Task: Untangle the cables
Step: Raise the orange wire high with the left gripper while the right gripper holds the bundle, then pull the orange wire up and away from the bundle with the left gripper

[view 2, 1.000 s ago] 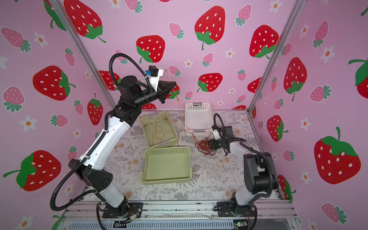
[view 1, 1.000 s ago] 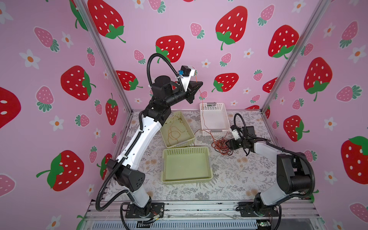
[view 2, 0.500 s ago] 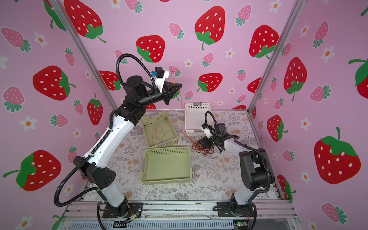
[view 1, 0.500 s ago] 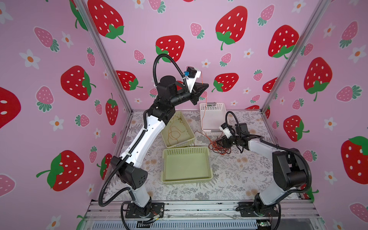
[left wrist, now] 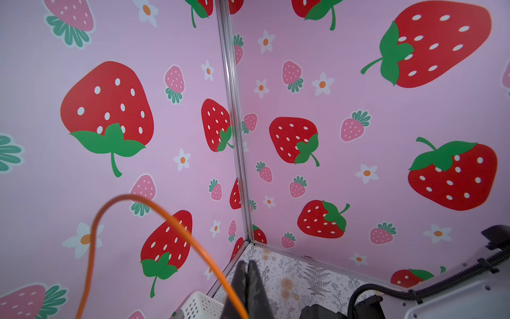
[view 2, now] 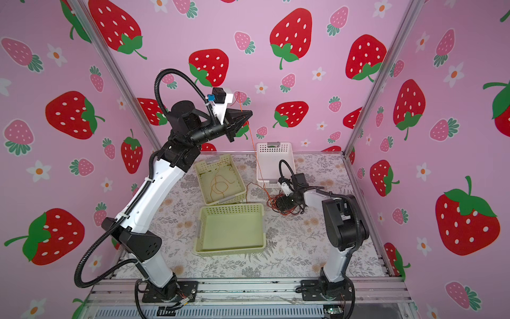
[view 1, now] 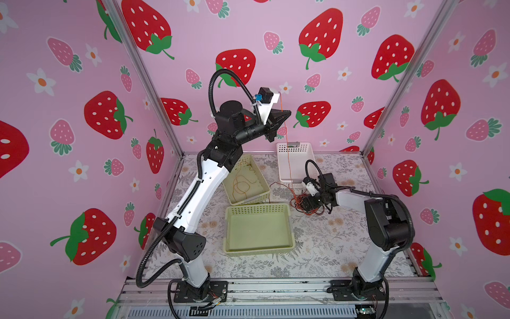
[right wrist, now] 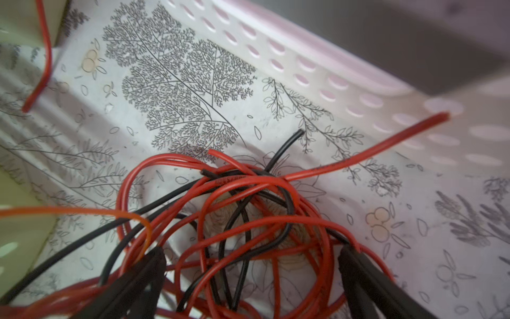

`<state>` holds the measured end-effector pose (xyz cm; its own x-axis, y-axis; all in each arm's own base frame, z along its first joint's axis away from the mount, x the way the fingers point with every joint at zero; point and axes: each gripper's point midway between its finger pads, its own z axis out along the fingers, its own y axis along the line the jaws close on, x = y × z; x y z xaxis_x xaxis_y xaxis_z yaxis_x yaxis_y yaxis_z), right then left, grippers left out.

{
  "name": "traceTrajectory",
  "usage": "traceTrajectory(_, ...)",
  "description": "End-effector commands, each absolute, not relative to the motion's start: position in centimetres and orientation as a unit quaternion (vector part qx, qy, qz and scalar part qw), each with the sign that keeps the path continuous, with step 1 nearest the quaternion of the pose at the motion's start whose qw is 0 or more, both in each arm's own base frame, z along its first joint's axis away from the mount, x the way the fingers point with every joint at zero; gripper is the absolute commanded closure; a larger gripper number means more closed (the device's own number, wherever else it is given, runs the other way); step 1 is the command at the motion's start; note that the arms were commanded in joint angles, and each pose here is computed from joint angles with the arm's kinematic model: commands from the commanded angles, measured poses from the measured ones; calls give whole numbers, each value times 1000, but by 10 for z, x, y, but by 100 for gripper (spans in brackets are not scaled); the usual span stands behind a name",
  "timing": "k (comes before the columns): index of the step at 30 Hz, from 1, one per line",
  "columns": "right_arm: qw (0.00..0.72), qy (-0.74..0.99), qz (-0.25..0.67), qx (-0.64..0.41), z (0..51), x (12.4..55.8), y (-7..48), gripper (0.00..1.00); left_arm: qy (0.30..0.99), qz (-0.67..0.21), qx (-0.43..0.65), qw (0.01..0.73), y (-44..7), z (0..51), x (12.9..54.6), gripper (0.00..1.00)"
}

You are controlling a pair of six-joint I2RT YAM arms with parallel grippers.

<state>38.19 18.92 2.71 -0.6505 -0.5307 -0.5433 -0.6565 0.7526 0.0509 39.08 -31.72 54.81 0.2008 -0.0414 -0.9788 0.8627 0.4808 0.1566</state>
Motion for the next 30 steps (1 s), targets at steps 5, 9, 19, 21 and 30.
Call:
traceTrajectory(5, 166, 933, 7, -320, -26, 373, 154, 18, 516, -307, 386, 700, -309, 567, 384, 100)
traceTrajectory(9, 182, 932, -31, -312, -20, 377, 139, 34, 520, -286, 368, 716, -293, 576, 389, 100)
traceTrajectory(19, 183, 942, -50, -278, -14, 378, 99, 89, 529, -231, 303, 758, -222, 604, 404, 100)
traceTrajectory(21, 186, 945, -50, -263, -11, 380, 88, 92, 531, -221, 290, 765, -207, 609, 406, 100)
traceTrajectory(30, 173, 966, -61, -181, -12, 386, 39, 94, 541, -181, 244, 785, -151, 620, 419, 100)
